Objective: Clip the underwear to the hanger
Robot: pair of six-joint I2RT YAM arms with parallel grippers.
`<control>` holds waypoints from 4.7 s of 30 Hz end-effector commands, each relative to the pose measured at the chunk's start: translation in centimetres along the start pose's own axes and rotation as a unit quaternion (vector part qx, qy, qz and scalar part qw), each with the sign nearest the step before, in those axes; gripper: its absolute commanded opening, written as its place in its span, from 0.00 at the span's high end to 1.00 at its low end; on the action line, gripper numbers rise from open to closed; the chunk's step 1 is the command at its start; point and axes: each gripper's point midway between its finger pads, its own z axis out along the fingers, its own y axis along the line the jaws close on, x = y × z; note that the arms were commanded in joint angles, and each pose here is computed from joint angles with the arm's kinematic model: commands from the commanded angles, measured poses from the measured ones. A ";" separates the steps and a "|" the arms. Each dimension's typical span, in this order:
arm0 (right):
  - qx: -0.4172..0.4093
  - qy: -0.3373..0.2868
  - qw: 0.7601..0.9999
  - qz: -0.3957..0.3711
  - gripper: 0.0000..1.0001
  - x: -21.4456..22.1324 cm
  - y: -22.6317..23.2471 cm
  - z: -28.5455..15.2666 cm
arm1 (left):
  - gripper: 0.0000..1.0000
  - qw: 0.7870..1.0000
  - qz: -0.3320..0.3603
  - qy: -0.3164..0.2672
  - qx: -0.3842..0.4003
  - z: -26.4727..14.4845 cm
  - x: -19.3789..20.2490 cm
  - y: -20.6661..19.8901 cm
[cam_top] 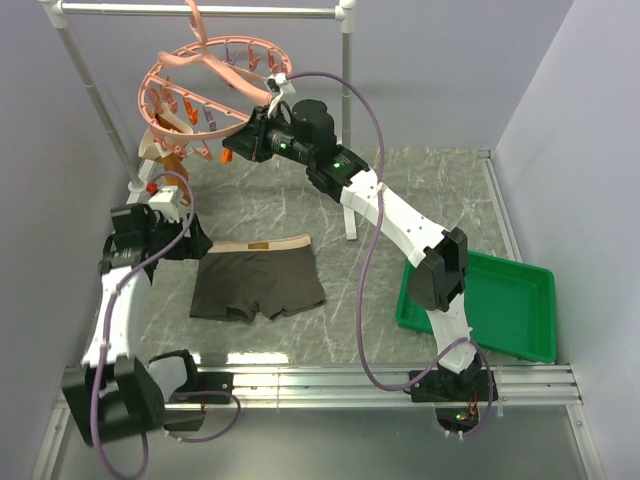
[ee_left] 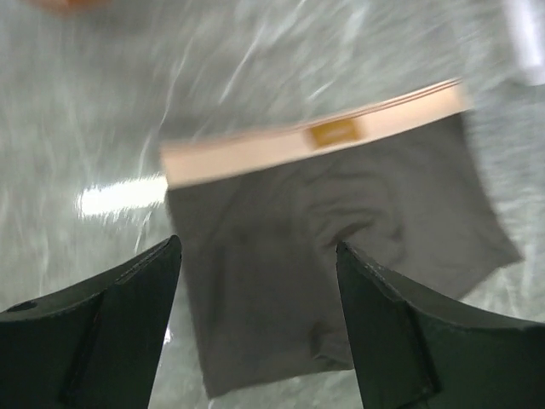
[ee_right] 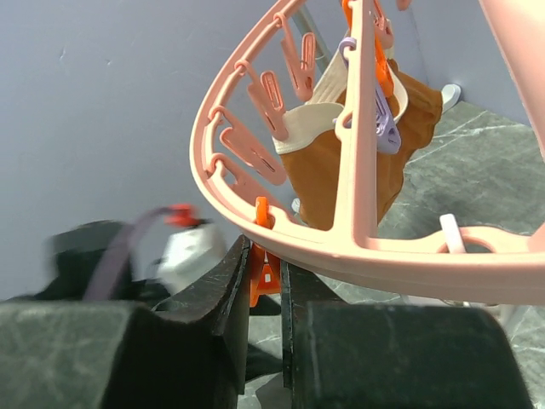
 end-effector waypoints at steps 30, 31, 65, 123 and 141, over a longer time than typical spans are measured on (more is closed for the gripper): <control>-0.008 -0.036 0.999 -0.035 1.00 -2.5 1.0 -0.9 | 0.10 0.957 -0.123 0.161 -0.207 14.1 9.0 5.8; -0.008 -0.037 0.999 -0.036 1.00 -2.6 1.1 -1.0 | 0.11 0.958 -0.123 0.166 -0.197 14.3 9.2 5.4; 0.008 -0.028 0.999 -0.041 1.00 -2.0 0.0 -1.1 | 1.00 0.976 0.035 0.195 -0.090 15.1 10.7 -0.8; -0.020 -0.004 0.998 0.059 1.00 -0.7 -0.1 -2.5 | 1.00 0.910 0.211 -0.358 0.014 -0.2 -12.9 -9.6; -0.022 -0.011 0.998 0.057 1.00 -1.1 -0.2 -2.2 | 1.00 0.898 0.198 -0.391 0.035 -0.4 -16.0 -11.1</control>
